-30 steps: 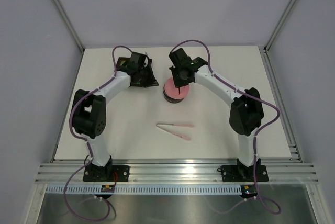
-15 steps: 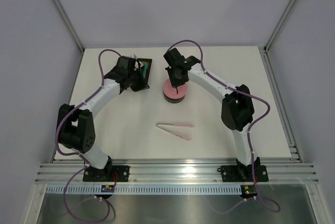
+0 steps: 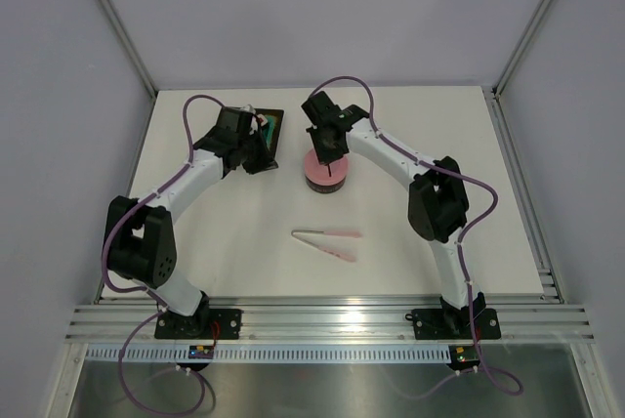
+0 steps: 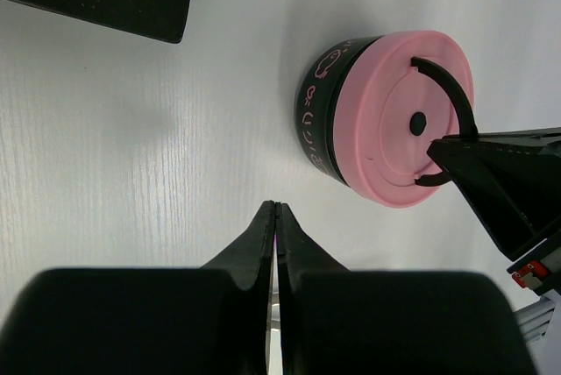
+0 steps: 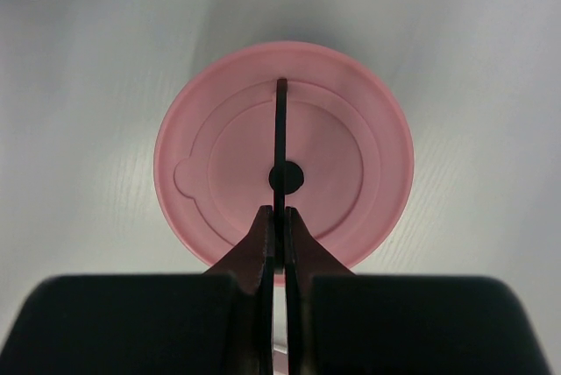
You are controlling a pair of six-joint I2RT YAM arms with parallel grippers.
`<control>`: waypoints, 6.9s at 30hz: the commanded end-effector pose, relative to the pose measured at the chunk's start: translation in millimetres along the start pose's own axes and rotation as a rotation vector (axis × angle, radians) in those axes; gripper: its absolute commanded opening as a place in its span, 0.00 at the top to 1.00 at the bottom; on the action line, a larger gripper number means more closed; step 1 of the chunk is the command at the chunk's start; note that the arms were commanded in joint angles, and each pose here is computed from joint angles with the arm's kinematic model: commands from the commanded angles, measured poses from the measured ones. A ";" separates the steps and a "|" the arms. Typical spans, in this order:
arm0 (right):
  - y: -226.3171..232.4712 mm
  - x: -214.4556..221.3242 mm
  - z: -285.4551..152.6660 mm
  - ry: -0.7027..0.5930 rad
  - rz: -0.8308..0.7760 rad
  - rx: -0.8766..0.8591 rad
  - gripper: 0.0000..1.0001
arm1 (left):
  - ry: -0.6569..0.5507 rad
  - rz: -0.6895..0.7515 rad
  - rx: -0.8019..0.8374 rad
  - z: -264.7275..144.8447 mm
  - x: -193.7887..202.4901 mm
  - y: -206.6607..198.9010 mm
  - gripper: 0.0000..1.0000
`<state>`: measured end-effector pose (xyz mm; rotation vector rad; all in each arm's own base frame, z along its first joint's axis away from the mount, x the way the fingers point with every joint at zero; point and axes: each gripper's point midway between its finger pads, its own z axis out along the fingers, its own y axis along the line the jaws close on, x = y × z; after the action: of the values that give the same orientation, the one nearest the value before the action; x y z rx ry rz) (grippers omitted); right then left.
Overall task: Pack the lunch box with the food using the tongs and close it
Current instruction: Close the box lid on the packing box.
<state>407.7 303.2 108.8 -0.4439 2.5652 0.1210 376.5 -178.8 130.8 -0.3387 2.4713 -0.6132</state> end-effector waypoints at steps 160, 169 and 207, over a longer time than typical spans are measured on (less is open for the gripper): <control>70.7 -21.8 -7.0 -0.117 0.069 -0.295 1.00 | -0.012 0.041 0.078 -2.5 0.1 -15.9 1.00; 68.3 -19.2 -6.6 -0.115 0.047 -0.283 1.00 | 0.039 0.020 0.077 22.0 9.0 -10.8 1.00; -3.2 -31.9 -39.7 -0.155 0.110 -0.145 1.00 | 0.032 0.091 0.112 31.0 -3.5 -46.9 1.00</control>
<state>412.5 298.4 95.9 -0.3168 2.5635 0.3456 391.4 -222.2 114.9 -0.2145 2.5061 -0.6948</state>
